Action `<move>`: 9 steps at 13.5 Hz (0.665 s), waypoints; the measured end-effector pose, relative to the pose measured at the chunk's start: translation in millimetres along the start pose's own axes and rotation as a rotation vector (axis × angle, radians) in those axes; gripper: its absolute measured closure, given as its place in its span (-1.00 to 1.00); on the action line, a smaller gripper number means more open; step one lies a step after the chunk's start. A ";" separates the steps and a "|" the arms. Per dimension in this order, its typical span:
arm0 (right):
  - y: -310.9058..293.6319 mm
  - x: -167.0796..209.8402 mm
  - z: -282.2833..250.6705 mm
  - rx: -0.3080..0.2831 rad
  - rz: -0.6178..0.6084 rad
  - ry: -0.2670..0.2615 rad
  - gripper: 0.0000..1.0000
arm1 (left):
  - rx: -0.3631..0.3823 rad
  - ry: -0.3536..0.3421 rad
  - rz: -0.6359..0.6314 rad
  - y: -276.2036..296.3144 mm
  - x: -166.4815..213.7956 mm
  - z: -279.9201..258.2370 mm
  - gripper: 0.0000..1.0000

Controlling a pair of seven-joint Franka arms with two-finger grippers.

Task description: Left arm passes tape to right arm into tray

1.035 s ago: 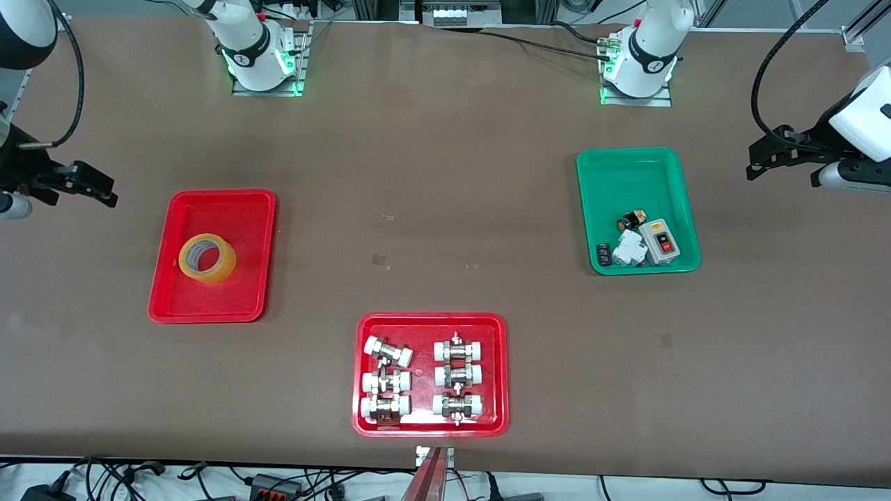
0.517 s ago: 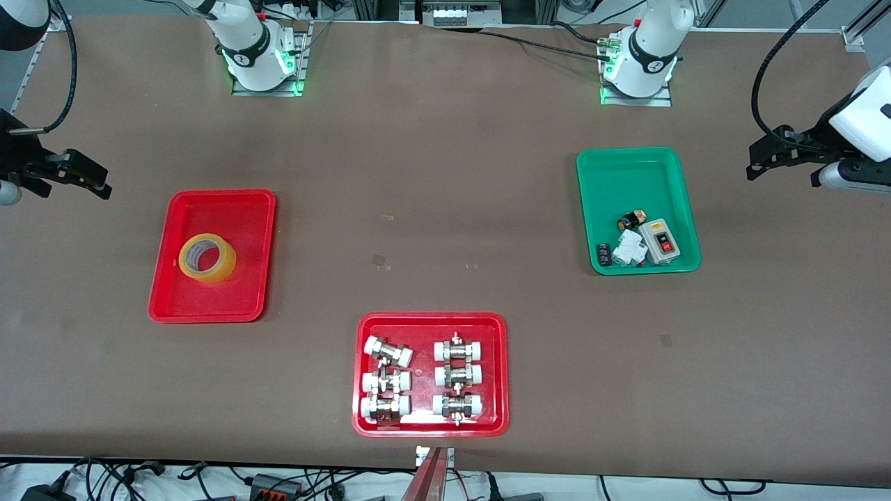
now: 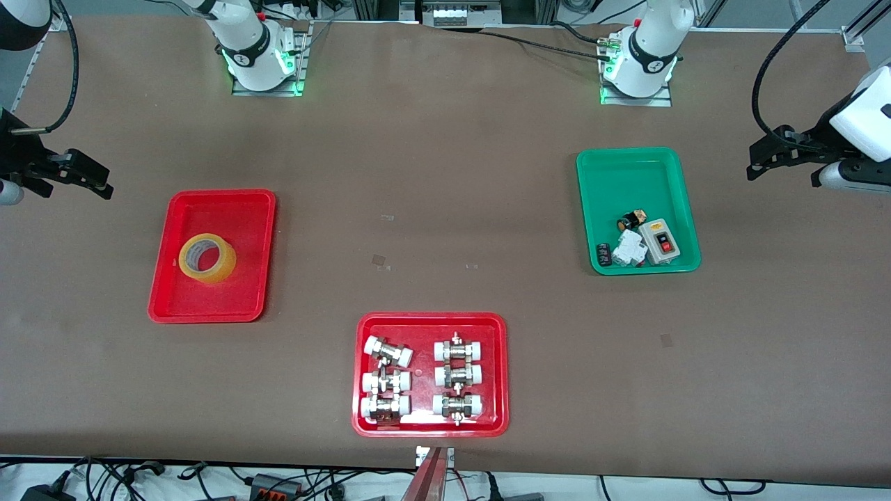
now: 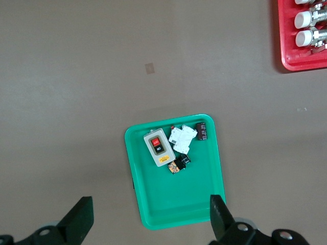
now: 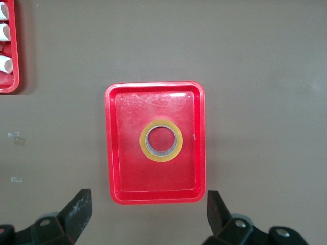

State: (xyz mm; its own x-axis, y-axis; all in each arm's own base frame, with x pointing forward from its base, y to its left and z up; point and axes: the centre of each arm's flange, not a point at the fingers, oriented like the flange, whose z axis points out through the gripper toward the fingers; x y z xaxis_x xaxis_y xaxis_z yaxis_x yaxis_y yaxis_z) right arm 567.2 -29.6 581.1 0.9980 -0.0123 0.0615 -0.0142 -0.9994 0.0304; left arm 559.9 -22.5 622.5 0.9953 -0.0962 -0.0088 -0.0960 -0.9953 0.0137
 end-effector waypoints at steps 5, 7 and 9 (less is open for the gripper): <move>4.1 -0.3 0.2 0.025 0.017 0.000 -1.00 | 0.000 0.000 0.000 -0.2 0.0 0.0 -1.00; 3.0 -0.5 0.3 0.025 0.015 -0.002 -1.00 | 0.000 0.000 0.000 -0.2 0.0 0.0 -1.00; 2.2 -2.1 1.5 0.026 0.013 -0.017 -1.00 | 0.000 0.000 0.000 -0.2 0.0 0.0 -1.00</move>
State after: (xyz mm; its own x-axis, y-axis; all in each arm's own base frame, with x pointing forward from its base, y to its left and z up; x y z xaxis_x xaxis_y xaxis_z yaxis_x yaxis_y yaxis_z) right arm 565.2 -31.8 579.6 0.9987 -0.0260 0.0443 -0.0262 -0.9996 0.0040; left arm 559.9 -22.3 622.5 0.9954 -0.0957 -0.0088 -0.0956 -0.9953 0.0137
